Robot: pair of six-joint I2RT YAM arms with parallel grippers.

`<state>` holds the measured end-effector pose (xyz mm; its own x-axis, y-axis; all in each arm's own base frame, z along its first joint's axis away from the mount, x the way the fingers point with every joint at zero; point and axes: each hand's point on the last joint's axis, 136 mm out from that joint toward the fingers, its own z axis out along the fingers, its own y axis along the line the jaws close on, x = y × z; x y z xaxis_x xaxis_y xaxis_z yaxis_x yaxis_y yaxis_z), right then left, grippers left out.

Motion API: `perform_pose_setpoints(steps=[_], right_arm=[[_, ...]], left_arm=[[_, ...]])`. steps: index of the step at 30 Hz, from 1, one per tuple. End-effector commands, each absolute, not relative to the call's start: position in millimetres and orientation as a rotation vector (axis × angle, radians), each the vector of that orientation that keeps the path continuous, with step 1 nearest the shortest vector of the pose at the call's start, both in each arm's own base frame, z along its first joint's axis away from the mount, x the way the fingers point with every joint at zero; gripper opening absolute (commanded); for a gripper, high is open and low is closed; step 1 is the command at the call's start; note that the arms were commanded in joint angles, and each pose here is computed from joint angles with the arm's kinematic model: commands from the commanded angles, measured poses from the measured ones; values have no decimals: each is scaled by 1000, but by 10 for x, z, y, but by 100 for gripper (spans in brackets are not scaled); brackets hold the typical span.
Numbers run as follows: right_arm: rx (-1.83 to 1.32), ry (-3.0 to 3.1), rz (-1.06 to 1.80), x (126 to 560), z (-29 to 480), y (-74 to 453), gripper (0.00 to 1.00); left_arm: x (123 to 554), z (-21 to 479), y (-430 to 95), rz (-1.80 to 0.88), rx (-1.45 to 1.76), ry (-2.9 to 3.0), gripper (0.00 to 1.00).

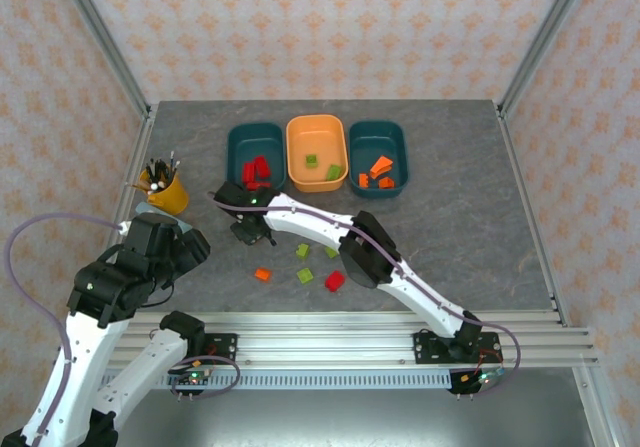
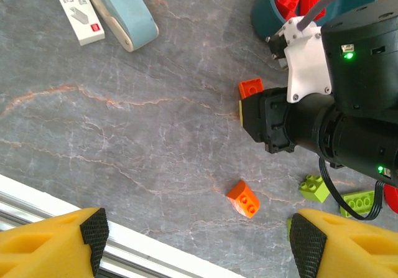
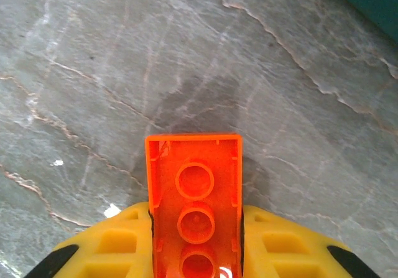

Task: Sort the legos into containers by color

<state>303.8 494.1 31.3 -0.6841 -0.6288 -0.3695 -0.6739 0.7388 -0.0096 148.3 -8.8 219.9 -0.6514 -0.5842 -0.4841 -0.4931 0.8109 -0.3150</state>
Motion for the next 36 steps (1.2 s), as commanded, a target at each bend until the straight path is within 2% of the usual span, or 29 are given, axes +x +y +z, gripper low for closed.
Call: perform_pose_setpoints(steps=[1, 7, 15, 20, 24, 31, 36], right_arm=[[-876, 2568, 155, 3227, 725, 4742, 23], [-641, 2517, 236, 3500, 1424, 4305, 23], [-186, 2569, 245, 4114, 1797, 2988, 23], [117, 2619, 274, 4538, 1642, 2252, 23], [277, 2645, 281, 4862, 1423, 1932, 23], [393, 2720, 290, 5286, 959, 1806, 25], [432, 2769, 252, 5391, 714, 1796, 32]], left_arm=[[1594, 2150, -266, -306, -742, 2436, 80], [1962, 2247, -672, -502, -637, 2427, 79], [2723, 2430, -1443, -600, -437, 2435, 79], [3135, 2427, -1849, -644, -387, 2444, 79], [3390, 2367, -2055, -627, -343, 2476, 79], [3659, 2292, -2210, -602, -325, 2495, 79], [3724, 2274, -2226, -572, -310, 2506, 79]])
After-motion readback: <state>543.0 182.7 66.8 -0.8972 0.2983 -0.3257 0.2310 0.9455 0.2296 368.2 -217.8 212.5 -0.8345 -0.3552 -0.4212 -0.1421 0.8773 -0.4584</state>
